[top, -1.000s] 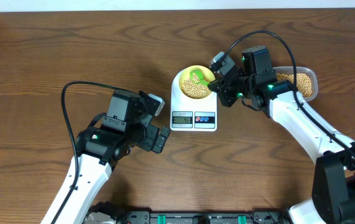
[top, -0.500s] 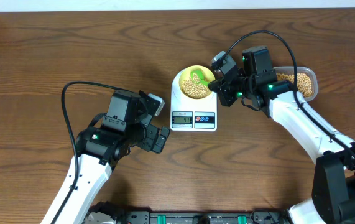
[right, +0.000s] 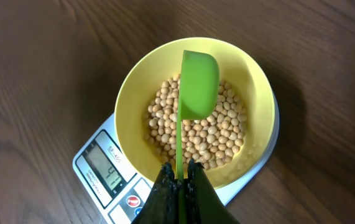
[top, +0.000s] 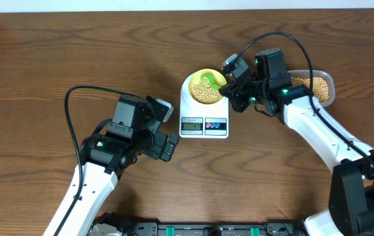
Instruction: Scoop item into bowl and weigh 50g on scale
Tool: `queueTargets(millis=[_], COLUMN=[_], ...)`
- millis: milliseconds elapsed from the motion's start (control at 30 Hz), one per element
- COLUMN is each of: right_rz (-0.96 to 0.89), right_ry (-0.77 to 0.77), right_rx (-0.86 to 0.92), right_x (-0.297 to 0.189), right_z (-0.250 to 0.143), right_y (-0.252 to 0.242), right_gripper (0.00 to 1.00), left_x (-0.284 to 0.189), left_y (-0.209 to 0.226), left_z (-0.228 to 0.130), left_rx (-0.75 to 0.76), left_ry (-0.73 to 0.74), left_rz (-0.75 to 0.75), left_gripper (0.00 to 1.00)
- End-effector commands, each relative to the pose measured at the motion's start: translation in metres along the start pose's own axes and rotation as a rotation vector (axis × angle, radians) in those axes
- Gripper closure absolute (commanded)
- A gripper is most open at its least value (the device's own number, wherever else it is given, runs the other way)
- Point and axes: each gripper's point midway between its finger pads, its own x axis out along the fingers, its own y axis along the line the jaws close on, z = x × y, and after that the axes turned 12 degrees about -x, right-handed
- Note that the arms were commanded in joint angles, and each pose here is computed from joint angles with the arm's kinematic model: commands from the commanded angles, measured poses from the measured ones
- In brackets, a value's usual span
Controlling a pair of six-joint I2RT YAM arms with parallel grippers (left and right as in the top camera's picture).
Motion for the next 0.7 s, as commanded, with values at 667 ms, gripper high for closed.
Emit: queueTargets(millis=[667], right_rz=[-0.024], right_ry=[-0.029], right_rx=[-0.109], right_x=[-0.009], right_z=[0.017], right_y=[0.001], right_gripper=[0.99], left_x=[0.000], left_y=[0.002], left_z=[0.000], left_rx=[-0.008], left_ry=[0.000], left_rz=[0.009], left_gripper=[0.02])
